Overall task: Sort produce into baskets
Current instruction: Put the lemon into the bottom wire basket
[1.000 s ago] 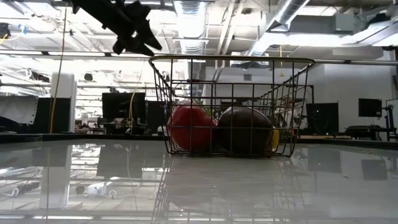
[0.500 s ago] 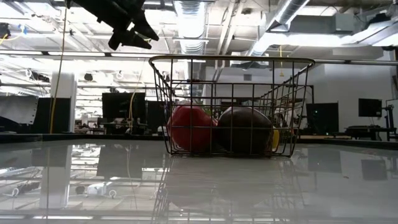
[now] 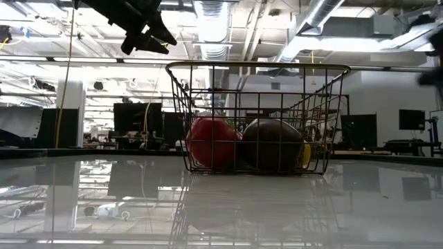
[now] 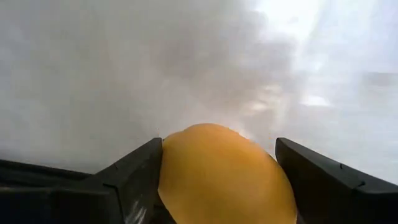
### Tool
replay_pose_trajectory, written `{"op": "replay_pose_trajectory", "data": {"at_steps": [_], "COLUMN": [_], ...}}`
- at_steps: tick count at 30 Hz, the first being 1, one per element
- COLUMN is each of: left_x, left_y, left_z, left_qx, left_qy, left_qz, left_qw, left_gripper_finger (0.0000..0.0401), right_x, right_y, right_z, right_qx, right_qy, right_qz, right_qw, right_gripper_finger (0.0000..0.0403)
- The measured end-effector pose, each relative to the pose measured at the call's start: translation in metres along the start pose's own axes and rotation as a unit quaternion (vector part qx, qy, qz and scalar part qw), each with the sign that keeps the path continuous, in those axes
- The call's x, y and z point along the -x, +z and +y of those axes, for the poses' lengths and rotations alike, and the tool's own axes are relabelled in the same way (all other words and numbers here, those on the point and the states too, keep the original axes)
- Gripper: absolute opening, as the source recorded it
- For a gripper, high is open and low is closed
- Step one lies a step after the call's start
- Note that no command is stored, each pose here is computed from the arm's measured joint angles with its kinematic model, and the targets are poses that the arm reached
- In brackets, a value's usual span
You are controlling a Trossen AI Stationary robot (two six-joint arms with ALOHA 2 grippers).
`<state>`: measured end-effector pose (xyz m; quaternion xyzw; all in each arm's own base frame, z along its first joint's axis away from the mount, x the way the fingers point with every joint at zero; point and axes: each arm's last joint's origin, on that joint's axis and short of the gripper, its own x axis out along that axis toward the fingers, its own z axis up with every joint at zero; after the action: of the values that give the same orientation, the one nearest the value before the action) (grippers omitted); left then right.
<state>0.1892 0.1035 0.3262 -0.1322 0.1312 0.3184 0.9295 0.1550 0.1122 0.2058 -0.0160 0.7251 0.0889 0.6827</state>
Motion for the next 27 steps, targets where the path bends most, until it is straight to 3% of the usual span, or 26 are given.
{"op": "replay_pose_trajectory", "data": {"at_steps": [5, 10, 13, 17, 20, 22, 27], "left_x": [0.000, 0.014, 0.032, 0.053, 0.060, 0.062, 0.064], "left_y": [0.001, 0.012, 0.017, 0.015, 0.009, 0.006, -0.006], "left_z": [0.000, -0.006, -0.012, -0.018, -0.021, -0.023, -0.030], "left_qx": [0.003, 0.018, 0.013, -0.008, -0.013, 0.005, 0.025], "left_qy": [-0.005, -0.060, -0.079, -0.064, -0.049, -0.048, -0.045], "left_qz": [-0.005, -0.051, -0.082, -0.092, -0.078, -0.066, -0.042], "left_qw": [1.000, 0.997, 0.993, 0.994, 0.996, 0.997, 0.998], "left_gripper_finger": [0.0204, 0.0204, 0.0204, 0.0204, 0.0204, 0.0204, 0.0204], "right_x": [0.044, 0.090, 0.117, 0.148, 0.155, 0.150, 0.125], "right_y": [0.020, 0.045, 0.059, 0.075, 0.086, 0.097, 0.122], "right_z": [-0.030, -0.067, -0.084, -0.100, -0.111, -0.118, -0.145], "right_qx": [-0.029, -0.122, -0.157, -0.179, -0.175, -0.164, -0.192], "right_qy": [-0.078, -0.055, -0.030, -0.021, -0.027, -0.038, -0.031], "right_qz": [-0.050, -0.162, -0.252, -0.381, -0.449, -0.468, -0.440], "right_qw": [0.995, 0.978, 0.954, 0.907, 0.876, 0.867, 0.877], "right_gripper_finger": [0.0324, 0.0325, 0.0325, 0.0325, 0.0326, 0.0331, 0.0371]}}
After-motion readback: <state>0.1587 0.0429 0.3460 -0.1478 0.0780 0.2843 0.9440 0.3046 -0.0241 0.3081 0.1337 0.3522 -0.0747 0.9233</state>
